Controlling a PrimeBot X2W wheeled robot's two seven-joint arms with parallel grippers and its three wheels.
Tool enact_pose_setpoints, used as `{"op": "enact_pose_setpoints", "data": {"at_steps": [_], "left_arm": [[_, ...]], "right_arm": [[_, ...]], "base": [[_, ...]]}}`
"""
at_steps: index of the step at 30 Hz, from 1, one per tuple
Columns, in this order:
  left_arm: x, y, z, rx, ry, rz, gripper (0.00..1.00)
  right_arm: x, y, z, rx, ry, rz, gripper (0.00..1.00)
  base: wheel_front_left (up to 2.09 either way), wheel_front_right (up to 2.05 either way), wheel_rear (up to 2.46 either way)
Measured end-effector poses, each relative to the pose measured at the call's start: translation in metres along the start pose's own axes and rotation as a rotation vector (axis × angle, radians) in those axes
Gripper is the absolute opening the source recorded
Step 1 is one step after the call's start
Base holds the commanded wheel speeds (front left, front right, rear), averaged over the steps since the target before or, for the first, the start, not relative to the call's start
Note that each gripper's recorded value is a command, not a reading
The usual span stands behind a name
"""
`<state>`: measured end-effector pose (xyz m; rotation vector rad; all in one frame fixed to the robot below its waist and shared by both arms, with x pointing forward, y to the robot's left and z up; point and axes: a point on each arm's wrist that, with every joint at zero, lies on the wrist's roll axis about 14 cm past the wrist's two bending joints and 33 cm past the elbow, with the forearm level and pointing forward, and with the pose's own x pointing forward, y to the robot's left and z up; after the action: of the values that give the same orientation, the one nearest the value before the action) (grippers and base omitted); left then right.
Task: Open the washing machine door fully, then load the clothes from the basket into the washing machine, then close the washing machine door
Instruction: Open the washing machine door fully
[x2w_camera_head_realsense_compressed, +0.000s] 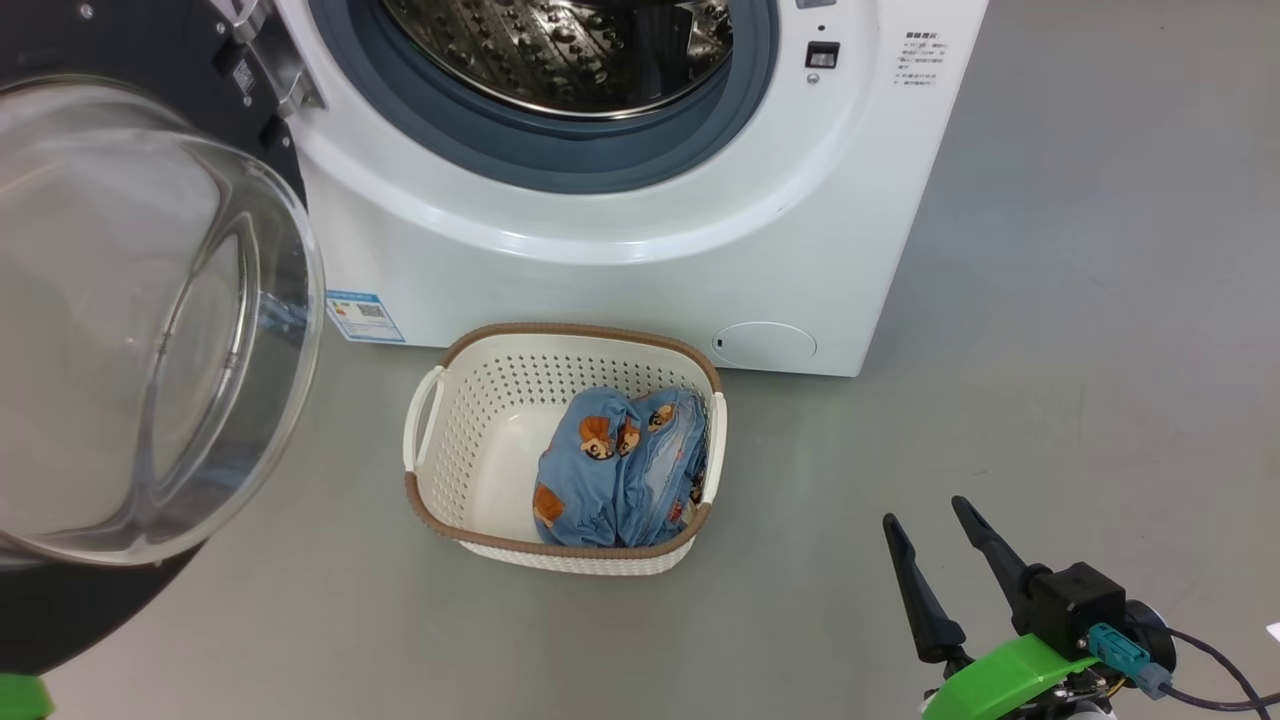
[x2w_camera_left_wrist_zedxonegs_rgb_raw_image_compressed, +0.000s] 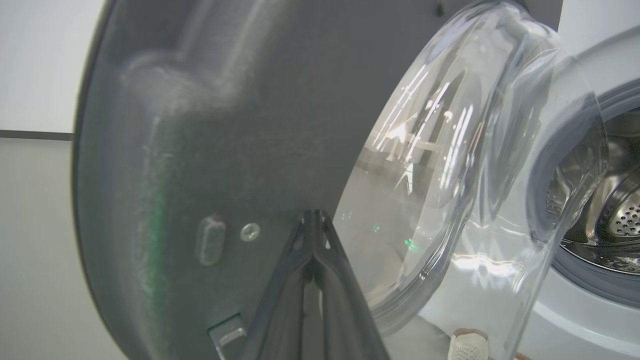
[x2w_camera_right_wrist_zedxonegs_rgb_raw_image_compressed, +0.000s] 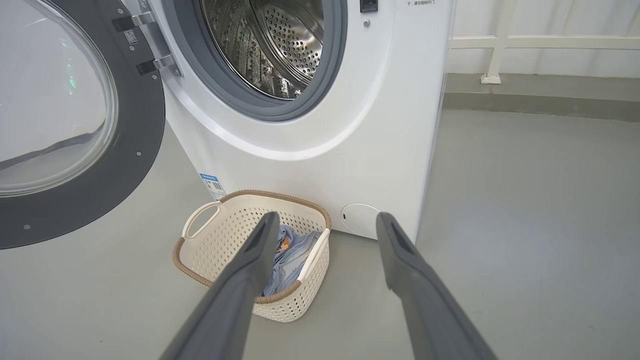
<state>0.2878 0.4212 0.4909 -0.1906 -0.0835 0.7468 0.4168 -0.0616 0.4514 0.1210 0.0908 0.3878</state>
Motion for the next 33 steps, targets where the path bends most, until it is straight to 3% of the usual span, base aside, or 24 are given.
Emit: {"op": "enact_pose_setpoints", "data": {"at_steps": [17,28,33], "left_arm": [[0.012,0.003,0.0,0.023,0.009,-0.013,0.0],[-0.007,-0.025,0.015,-0.013,-0.06,-0.085,0.0],[-0.019,-0.052,0.021,-0.01,-0.085,-0.175,0.0]], "right_arm": [[0.004,-0.001,0.007,-0.004,-0.018,0.0,1.0],[0.003,0.0,0.01,0.002,-0.028,-0.001,1.0],[0.001,-0.001,0.013,-0.001,-0.035,-0.004,1.0]], "base": [[0.0,0.0,0.0],[0.0,0.0,0.0],[0.0,0.0,0.0]]}}
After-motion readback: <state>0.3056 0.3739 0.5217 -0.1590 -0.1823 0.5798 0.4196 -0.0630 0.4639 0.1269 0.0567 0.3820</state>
